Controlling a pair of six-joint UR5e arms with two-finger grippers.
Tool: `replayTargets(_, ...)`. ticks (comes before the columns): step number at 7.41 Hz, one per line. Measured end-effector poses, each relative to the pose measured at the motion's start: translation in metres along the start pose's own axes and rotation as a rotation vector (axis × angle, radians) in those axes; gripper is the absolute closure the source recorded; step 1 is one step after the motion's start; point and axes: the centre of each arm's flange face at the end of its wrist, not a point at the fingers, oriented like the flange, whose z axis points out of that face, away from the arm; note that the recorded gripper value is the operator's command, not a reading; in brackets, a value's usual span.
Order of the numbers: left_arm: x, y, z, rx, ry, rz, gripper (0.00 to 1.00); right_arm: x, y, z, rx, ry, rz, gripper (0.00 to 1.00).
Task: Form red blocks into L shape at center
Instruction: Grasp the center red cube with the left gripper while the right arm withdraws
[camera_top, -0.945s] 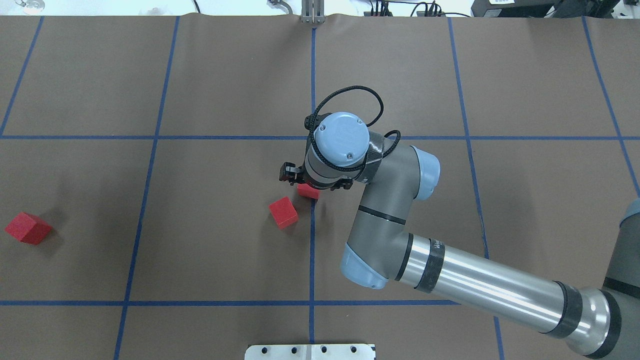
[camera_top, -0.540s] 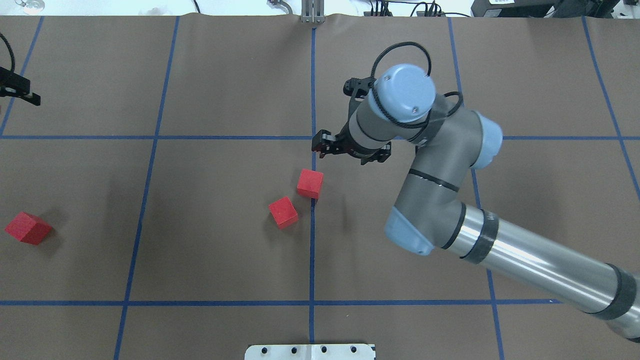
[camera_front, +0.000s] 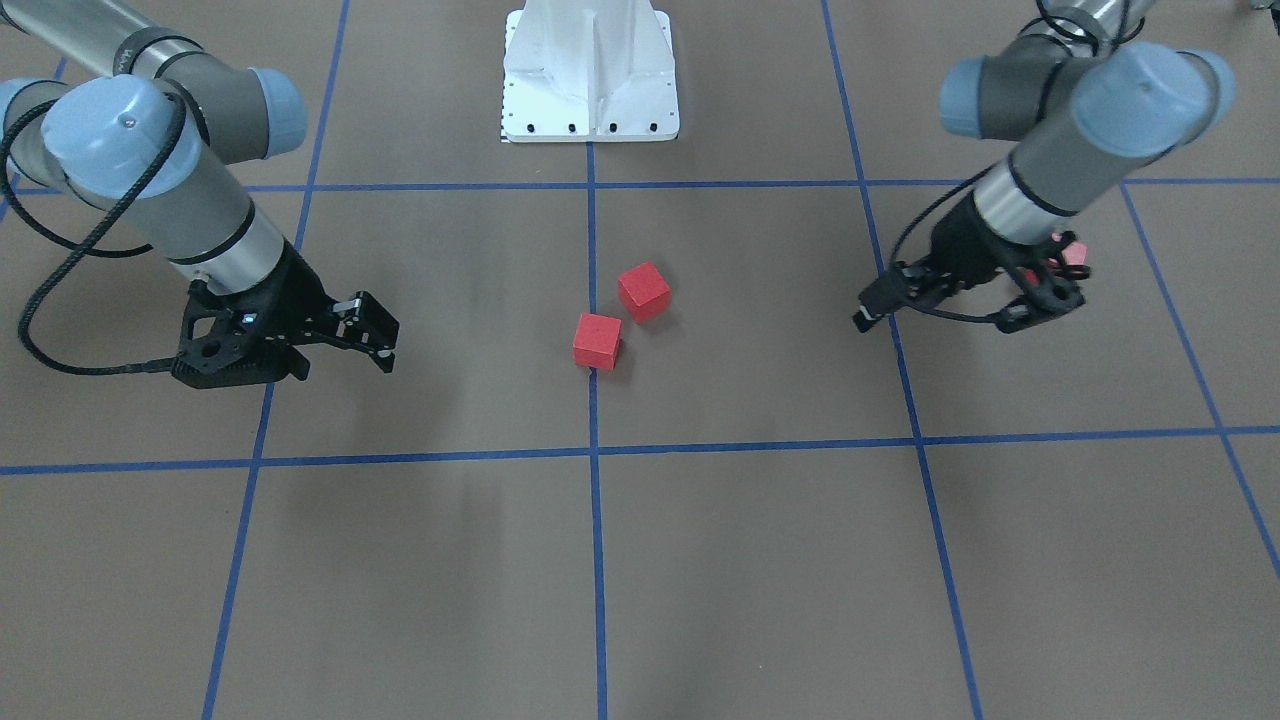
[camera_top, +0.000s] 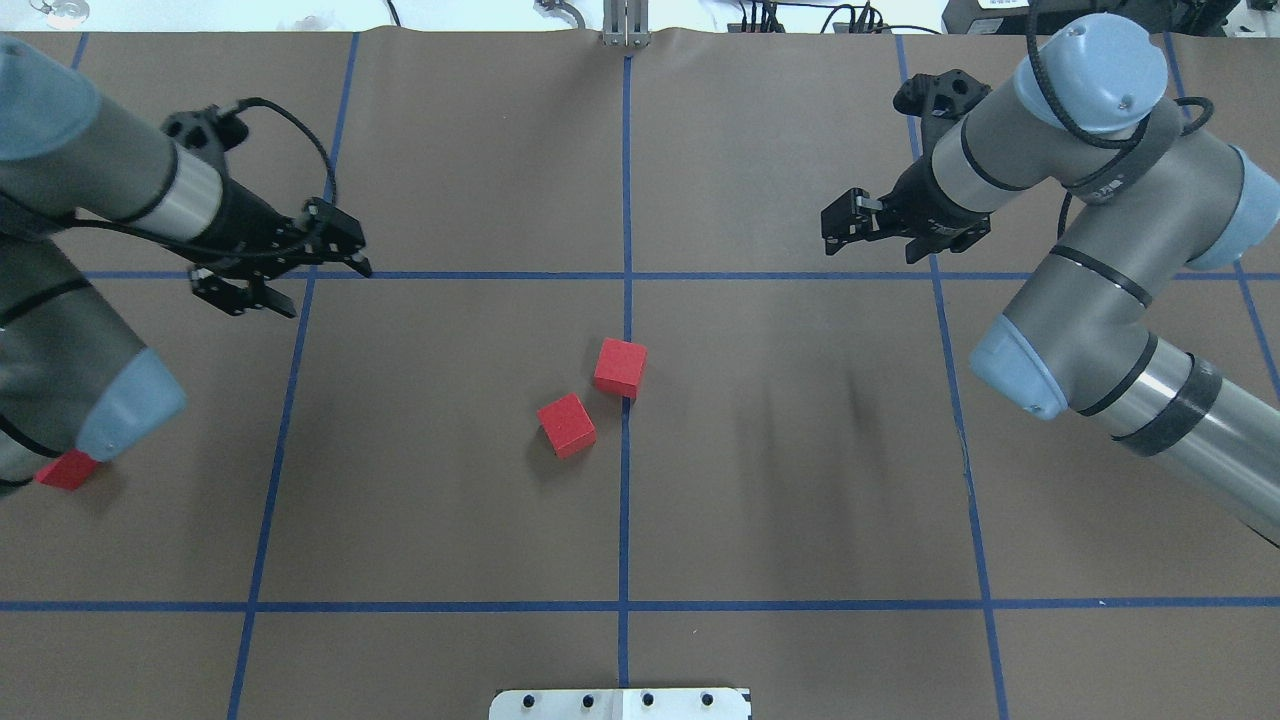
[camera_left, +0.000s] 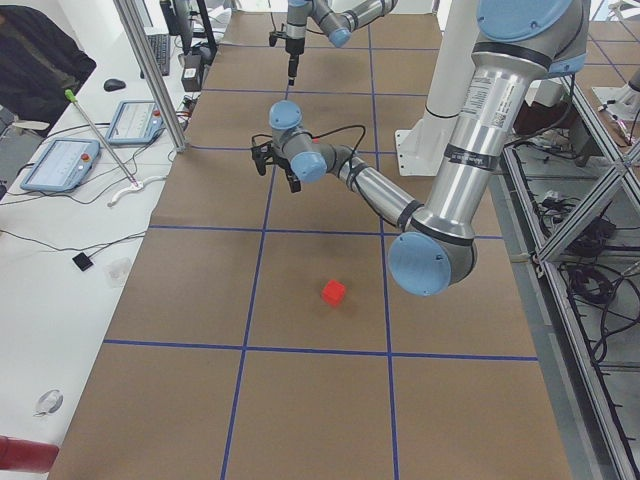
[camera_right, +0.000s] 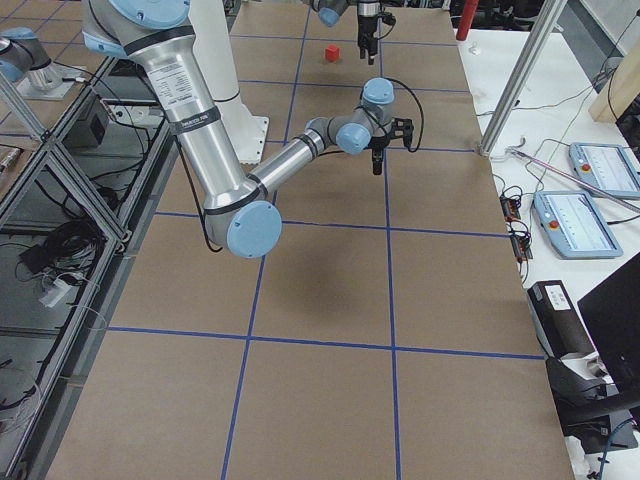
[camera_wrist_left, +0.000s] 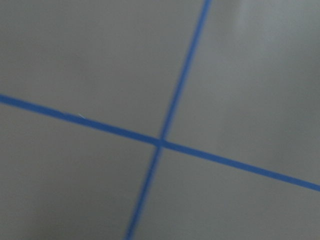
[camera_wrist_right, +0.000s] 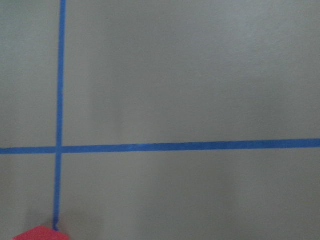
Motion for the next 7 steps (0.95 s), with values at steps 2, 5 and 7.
replayTargets(2,0.088,0.107,0.059,-0.018,-0.065,0.039,0.0,0.023,-0.01,-0.004,0.013,0.019,-0.008,0.0)
replayTargets(5,0.132,0.181,0.103,-0.022,-0.118,0.056,0.0,0.03,-0.014,-0.002,0.014,0.03,-0.002,0.0)
replayTargets(7,0.149,0.185,0.123,-0.015,-0.14,0.053,0.01,0.033,-0.014,0.001,0.013,0.036,0.002,0.01)
